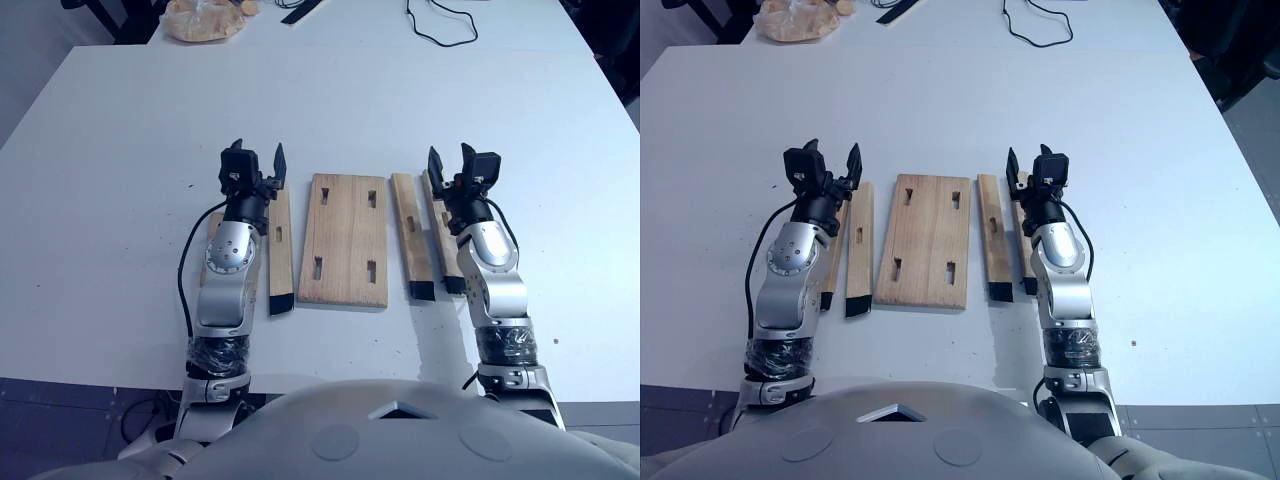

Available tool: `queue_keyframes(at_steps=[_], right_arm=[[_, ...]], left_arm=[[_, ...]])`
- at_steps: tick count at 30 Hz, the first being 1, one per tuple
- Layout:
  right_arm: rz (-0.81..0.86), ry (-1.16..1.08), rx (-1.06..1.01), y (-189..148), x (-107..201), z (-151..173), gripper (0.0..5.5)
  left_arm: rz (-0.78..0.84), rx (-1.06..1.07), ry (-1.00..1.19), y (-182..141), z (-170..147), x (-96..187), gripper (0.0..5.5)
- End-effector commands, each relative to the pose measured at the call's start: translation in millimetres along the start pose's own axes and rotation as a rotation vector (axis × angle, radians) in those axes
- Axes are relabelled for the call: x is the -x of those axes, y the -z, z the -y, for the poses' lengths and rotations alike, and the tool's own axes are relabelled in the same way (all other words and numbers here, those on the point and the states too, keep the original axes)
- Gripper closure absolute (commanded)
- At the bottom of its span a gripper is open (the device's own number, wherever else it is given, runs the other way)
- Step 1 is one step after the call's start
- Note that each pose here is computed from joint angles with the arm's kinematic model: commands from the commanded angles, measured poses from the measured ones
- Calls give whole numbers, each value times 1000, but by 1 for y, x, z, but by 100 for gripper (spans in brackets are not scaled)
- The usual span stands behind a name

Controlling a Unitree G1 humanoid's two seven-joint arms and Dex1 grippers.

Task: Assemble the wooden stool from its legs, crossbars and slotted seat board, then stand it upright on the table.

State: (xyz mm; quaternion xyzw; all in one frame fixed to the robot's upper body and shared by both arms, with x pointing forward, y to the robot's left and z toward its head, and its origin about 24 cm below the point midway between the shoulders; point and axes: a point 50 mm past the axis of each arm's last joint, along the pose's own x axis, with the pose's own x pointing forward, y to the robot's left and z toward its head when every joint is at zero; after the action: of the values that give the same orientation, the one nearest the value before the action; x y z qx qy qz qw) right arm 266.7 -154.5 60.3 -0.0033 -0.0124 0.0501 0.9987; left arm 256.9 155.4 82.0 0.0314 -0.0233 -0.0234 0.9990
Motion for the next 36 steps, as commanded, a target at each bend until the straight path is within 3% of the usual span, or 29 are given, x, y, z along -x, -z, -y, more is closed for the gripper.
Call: queue_keyframes(at_steps=[1,3,6,11,17,36], right_arm=[[10,5,-3,-2,-2,0,263],[10,5,-3,-2,-2,0,263],[10,0,-3,-2,-2,-1,263],[9,-1,-2,-2,-3,0,263],[10,-1,-2,-2,-3,0,263],[-4,4,-1,0,-3,0,263]], left_arm=[[-10,9,-12,1,-1,-2,200],[-8,14,-15,1,-2,-2,200],[-3,22,-16,0,-2,-2,246],[-5,22,-25,0,-3,-2,246],[-11,16,-23,0,-4,-2,169],[-38,-7,-21,3,-4,-3,169]])
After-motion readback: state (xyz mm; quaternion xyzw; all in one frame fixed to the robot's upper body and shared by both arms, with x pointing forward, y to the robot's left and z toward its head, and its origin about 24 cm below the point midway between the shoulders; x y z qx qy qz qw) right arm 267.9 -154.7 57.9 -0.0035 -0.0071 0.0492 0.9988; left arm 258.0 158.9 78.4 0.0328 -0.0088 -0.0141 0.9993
